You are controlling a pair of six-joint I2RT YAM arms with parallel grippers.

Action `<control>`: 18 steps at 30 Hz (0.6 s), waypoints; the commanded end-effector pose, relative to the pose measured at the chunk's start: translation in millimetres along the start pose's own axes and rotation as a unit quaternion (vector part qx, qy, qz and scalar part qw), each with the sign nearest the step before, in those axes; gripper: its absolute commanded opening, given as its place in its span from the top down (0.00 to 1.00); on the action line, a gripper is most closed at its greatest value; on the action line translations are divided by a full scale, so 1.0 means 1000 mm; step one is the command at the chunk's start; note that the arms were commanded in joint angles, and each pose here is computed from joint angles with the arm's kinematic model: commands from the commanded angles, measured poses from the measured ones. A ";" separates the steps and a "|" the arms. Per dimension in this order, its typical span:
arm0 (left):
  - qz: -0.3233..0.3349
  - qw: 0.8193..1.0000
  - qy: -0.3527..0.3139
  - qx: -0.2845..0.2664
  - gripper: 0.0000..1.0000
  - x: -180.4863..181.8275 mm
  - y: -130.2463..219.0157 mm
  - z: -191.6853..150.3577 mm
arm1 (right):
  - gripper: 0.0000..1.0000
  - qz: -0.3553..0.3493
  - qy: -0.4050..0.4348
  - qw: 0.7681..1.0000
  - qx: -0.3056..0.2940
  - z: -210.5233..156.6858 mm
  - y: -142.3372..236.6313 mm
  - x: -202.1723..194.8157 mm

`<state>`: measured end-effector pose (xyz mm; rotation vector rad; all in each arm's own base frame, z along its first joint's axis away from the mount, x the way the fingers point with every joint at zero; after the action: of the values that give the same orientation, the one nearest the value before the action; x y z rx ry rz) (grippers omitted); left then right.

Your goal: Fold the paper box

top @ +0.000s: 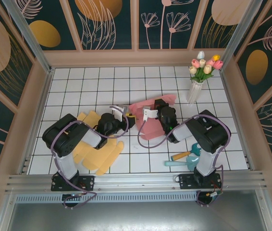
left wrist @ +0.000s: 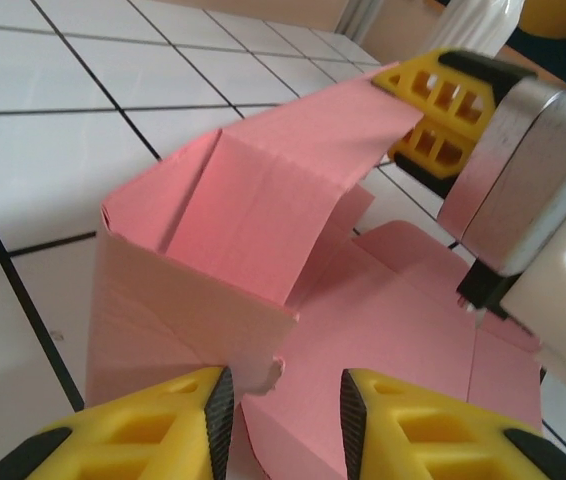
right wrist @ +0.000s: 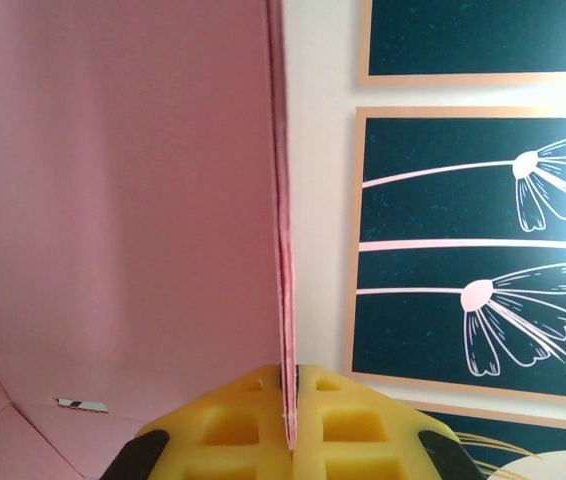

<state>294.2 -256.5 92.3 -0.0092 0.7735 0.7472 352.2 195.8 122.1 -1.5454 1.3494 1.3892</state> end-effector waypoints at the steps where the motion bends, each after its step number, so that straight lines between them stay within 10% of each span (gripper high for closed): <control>1: -0.021 1.000 0.005 -0.005 0.65 -0.005 -0.004 0.001 | 1.00 0.042 -0.004 0.999 -0.015 0.004 0.001 0.024; 18: 0.114 0.991 -0.049 -0.053 0.65 0.015 0.048 0.012 | 1.00 0.049 -0.002 0.999 -0.015 -0.001 0.002 0.030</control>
<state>283.3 -225.4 110.4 -0.0177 0.6958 0.8970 354.4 193.1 122.0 -1.5394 1.3317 1.4048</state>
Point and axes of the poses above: each hand's point on the last joint's axis, 136 mm out from that joint toward the fingers, its own y axis back along the fingers, its own x axis along the line the jaws close on, z = x × y, the point moved 5 cm from there along y, back along the fingers, and after that the axes turned 15 degrees about y, right-handed, at the moved point
